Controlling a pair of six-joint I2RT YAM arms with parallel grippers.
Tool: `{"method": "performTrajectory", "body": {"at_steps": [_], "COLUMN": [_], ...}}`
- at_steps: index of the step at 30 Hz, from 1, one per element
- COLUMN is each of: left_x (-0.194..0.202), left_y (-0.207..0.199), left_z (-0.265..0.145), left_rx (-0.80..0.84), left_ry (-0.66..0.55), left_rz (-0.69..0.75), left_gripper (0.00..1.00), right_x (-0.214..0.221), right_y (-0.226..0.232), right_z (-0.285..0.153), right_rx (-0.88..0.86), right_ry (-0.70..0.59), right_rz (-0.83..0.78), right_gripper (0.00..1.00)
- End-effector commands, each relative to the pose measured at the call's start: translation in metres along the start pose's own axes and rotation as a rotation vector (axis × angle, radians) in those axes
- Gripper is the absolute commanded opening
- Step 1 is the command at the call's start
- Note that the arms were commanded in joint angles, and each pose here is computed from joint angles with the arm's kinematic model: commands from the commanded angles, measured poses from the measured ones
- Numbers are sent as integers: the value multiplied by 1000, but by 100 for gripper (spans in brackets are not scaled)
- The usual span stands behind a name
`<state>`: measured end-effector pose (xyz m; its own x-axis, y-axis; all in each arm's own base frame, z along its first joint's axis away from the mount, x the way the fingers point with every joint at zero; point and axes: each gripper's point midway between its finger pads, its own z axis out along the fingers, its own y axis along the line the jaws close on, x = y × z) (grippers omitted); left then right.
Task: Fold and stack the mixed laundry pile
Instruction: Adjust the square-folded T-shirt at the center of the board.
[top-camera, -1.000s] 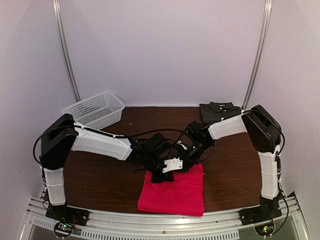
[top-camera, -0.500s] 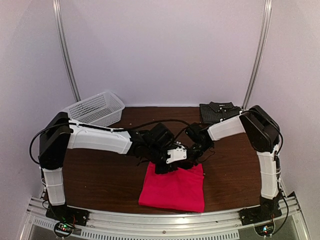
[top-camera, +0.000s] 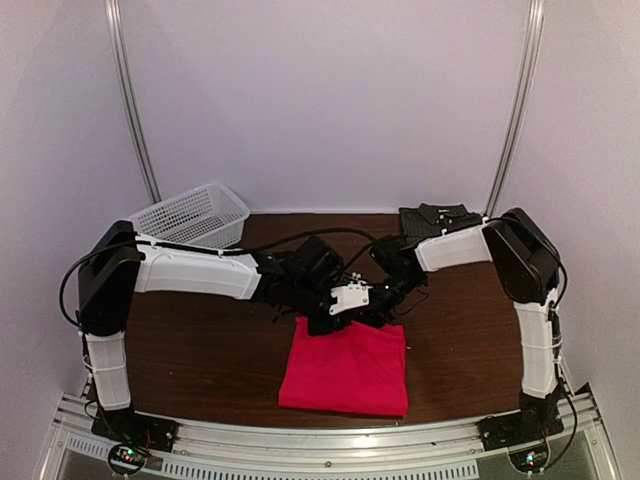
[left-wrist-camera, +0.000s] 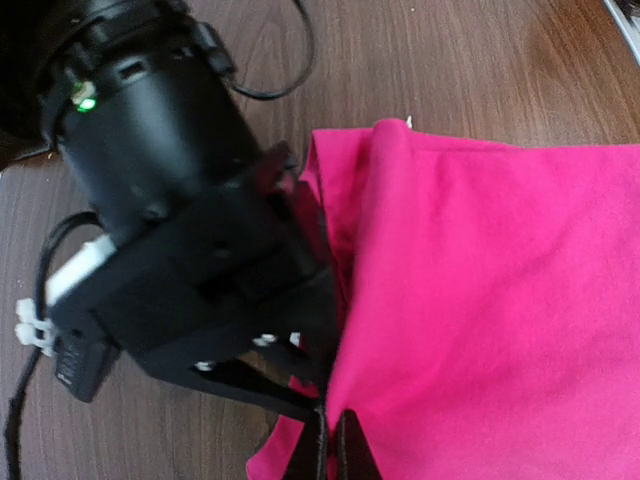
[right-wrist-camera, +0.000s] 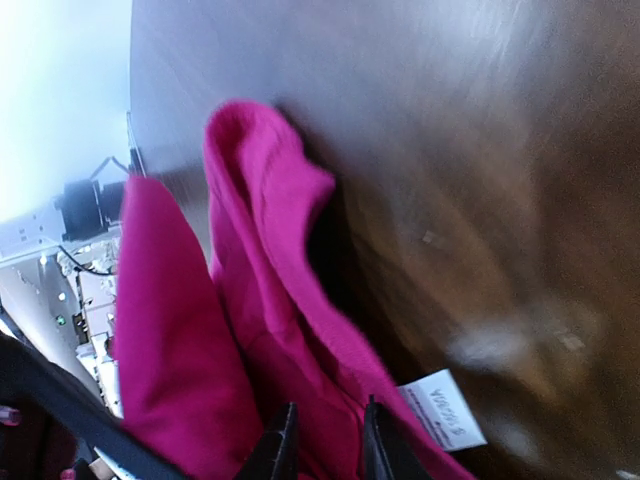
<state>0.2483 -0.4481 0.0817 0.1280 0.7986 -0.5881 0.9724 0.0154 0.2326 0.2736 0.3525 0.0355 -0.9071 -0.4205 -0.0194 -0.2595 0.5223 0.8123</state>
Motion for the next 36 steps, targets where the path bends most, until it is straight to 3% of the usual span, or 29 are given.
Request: {"method": "performTrajectory", "body": {"at_steps": [1,12,24,32,36], "left_x": [-26,-31,-33,-18,-23], "left_y": [15,33,54,50,60], "left_z": [-10,-13,-16,-3,-10], "left_rx": [-38,-123,-172,-168,-197], "left_ry": [-85,-79,-105,-78,-76], "left_rz": [29,35,5,-10,-38], "left_gripper": [0,0,0,1,15], "right_x": [-30,7,22,-22,-46], "right_y": [6,-32,-46,-21,-10], "right_z": [-37,4,10,-35,-77], "right_rx": [69,104,119,147,202], "right_ry": [-82,65,89,-38,-146], "right_rz": [-48,20,45,2,-20], "right_gripper": [25,19,18,27,33]}}
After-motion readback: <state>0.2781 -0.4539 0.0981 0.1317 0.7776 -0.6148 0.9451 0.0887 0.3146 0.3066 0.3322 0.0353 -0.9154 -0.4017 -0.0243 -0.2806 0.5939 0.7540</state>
